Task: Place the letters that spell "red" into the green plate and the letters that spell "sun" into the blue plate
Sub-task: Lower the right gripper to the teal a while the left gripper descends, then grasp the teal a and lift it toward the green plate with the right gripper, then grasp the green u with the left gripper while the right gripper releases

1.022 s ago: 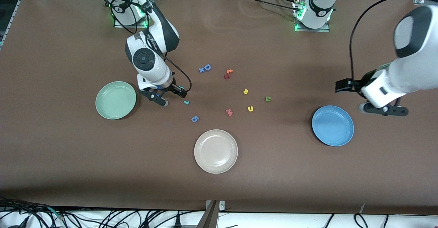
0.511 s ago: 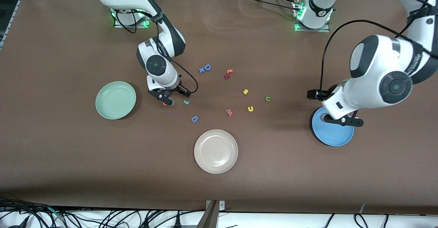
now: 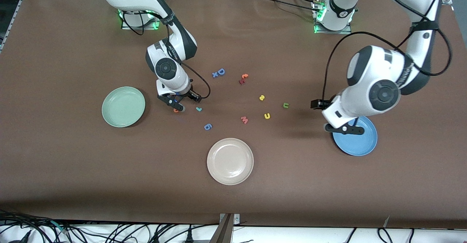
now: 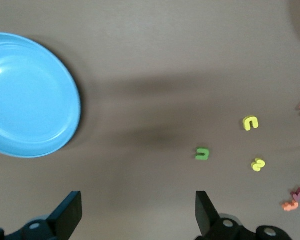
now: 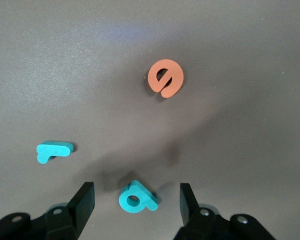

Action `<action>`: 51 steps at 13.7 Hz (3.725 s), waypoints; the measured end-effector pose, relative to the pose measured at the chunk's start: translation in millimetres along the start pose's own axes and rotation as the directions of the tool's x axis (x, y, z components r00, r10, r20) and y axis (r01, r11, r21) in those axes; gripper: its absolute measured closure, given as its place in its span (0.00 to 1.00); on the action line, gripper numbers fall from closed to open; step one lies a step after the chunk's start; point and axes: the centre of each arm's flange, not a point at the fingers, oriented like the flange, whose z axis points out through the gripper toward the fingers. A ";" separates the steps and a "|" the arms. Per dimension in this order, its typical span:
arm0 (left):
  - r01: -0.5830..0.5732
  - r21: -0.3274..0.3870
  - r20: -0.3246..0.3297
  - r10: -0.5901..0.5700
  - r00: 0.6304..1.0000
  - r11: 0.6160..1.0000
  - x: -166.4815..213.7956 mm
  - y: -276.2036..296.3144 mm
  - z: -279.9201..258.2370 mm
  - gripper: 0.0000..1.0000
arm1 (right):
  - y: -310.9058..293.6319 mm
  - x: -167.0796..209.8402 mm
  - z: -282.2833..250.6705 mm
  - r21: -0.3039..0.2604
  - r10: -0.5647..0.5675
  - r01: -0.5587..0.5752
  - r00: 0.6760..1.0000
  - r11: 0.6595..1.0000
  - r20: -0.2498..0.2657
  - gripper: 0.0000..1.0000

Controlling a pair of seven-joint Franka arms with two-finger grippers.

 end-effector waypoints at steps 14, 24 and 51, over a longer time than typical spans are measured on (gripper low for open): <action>0.005 -0.059 -0.206 -0.017 0.978 0.998 -45.9 59.6 146.9 0.00 | -3.3 -3.0 12.8 0.031 0.063 -0.064 0.998 0.998 0.022 0.36; -0.055 -0.040 -0.191 0.046 0.980 0.998 -57.3 91.2 186.8 0.00 | -5.4 -5.9 9.8 0.036 0.066 -0.067 0.997 0.997 0.027 0.67; -0.080 0.012 -0.243 0.080 0.967 0.997 -60.8 91.1 209.9 0.42 | 184.7 196.0 -42.5 -0.140 -0.141 0.166 0.975 0.976 0.174 0.73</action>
